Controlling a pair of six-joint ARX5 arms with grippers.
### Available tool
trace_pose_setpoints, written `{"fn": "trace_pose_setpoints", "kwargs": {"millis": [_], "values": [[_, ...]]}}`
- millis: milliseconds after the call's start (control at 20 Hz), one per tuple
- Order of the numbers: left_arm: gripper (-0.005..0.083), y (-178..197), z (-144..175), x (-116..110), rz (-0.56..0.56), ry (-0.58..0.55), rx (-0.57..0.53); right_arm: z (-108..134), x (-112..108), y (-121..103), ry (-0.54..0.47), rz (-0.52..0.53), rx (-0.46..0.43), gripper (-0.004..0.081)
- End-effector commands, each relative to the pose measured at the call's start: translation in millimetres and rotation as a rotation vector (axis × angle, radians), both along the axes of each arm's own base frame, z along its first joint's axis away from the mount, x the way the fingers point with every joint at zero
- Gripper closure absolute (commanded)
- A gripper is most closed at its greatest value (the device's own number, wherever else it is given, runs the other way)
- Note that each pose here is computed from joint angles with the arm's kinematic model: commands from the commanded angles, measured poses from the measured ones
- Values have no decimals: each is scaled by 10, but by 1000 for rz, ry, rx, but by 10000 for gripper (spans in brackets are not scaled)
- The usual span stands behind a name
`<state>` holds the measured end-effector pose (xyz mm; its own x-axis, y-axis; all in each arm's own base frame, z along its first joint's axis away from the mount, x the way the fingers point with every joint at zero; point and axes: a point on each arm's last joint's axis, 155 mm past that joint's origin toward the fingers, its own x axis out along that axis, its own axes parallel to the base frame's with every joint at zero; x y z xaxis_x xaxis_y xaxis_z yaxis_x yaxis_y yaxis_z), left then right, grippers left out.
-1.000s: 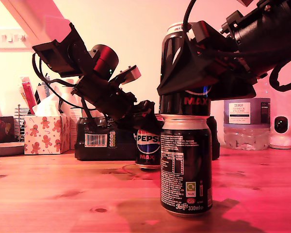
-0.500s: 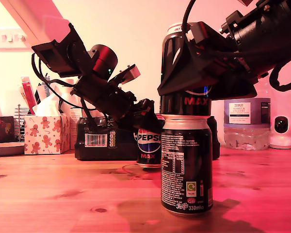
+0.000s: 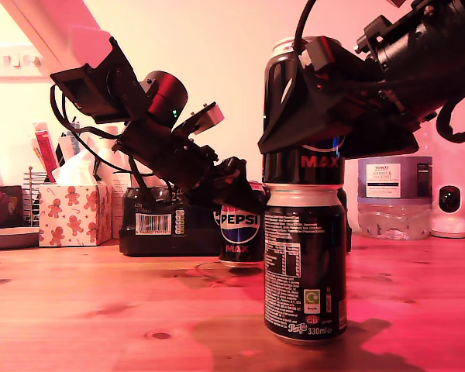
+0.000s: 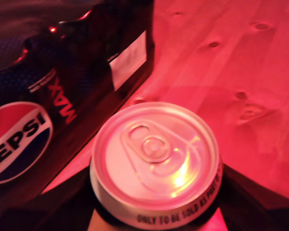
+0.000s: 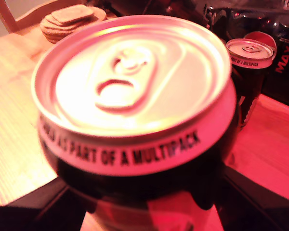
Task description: Stack up the Pepsi cans on top of each other
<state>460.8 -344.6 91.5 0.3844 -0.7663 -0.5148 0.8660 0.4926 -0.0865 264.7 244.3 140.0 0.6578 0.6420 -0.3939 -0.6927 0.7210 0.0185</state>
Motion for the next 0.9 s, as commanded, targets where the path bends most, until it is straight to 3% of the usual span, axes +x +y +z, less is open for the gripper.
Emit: {"fn": "trace_pose_setpoints", "kwargs": {"millis": [0,200,450,850], "values": [[332,-32,344,8,-18,-73,-44,-91,-11,-32,22,-8,-23,385],[332,-32,343,8,-18,-73,-44,-54,0,-21,26,-9,-22,377],[332,-32,344,7,-18,-73,-44,5,-19,30,31,7,-32,159],[332,-35,344,3,-21,-72,-45,134,-44,127,9,32,-13,152]]}}
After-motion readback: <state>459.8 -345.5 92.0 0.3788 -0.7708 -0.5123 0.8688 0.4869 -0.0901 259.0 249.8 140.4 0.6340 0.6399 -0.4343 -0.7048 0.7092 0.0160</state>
